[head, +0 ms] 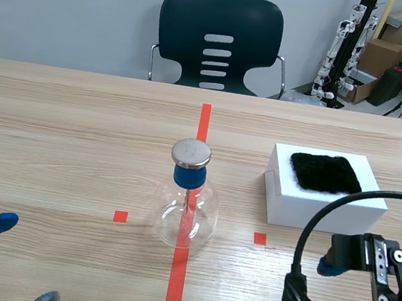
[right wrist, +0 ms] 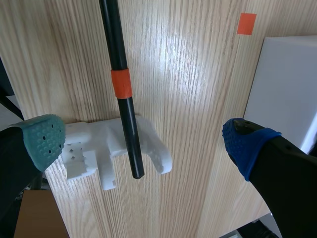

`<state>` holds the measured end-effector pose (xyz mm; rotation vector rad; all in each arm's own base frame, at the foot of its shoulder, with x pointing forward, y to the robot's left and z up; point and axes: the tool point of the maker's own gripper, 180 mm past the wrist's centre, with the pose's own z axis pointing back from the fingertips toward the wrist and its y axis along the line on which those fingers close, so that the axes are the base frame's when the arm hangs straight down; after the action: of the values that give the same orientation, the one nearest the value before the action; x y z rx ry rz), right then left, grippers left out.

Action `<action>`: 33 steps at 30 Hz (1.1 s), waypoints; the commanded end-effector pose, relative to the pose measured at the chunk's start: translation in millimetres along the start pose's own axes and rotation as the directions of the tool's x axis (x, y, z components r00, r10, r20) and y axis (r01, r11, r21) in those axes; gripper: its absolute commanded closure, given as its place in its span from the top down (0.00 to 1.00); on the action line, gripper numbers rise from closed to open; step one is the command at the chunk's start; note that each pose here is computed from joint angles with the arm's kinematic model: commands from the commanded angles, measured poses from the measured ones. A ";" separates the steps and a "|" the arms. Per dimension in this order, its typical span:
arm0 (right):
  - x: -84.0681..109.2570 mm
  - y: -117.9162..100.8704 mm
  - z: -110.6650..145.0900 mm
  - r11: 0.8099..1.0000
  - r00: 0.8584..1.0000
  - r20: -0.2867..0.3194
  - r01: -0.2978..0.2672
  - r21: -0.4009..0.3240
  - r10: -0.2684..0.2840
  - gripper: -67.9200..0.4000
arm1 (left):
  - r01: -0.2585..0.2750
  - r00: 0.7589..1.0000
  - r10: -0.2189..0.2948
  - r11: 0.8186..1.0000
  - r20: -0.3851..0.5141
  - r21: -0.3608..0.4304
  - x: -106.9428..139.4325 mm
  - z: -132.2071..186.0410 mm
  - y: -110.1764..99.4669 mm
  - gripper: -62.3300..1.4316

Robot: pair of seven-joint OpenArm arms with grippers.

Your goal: Do the electroscope experiment. put the rod down on the box

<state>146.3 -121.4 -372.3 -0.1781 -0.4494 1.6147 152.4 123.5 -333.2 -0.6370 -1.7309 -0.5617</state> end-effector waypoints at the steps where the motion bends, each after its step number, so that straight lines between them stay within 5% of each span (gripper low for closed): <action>1: -2.0 -3.2 1.8 1.000 1.000 -0.007 -0.010 -0.005 0.010 1.00 | 0.012 0.999 -0.012 1.000 0.030 0.000 7.0 -2.1 4.1 1.00; 11: -0.9 -2.6 1.9 1.000 1.000 -0.001 -0.004 -0.002 0.004 1.00 | 0.012 0.999 -0.012 1.000 0.030 0.000 7.0 -2.1 4.1 1.00; 19: 5.5 -13.1 19.2 0.995 0.993 0.071 0.095 -0.030 -0.093 1.00 | 0.012 0.999 -0.012 1.000 0.030 0.000 7.0 -2.1 4.1 1.00; 27: 12.2 -49.2 57.1 0.963 0.947 0.254 0.236 -0.128 -0.198 1.00 | 0.012 0.999 -0.012 1.000 0.030 0.000 7.0 -2.1 4.1 1.00; 31: 17.5 -61.2 76.6 0.946 0.901 0.388 0.277 -0.168 -0.195 1.00 | 0.012 0.999 -0.012 1.000 0.030 0.000 7.0 -2.1 4.1 1.00; 33: 20.7 -66.4 89.1 0.931 0.865 0.461 0.314 -0.189 -0.198 1.00 | 0.012 0.999 -0.012 1.000 0.030 0.000 6.9 -2.1 4.1 1.00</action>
<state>173.9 -116.8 -264.0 0.0321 -0.9791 1.3426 152.4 123.5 -333.2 -0.6369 -1.7306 -0.5618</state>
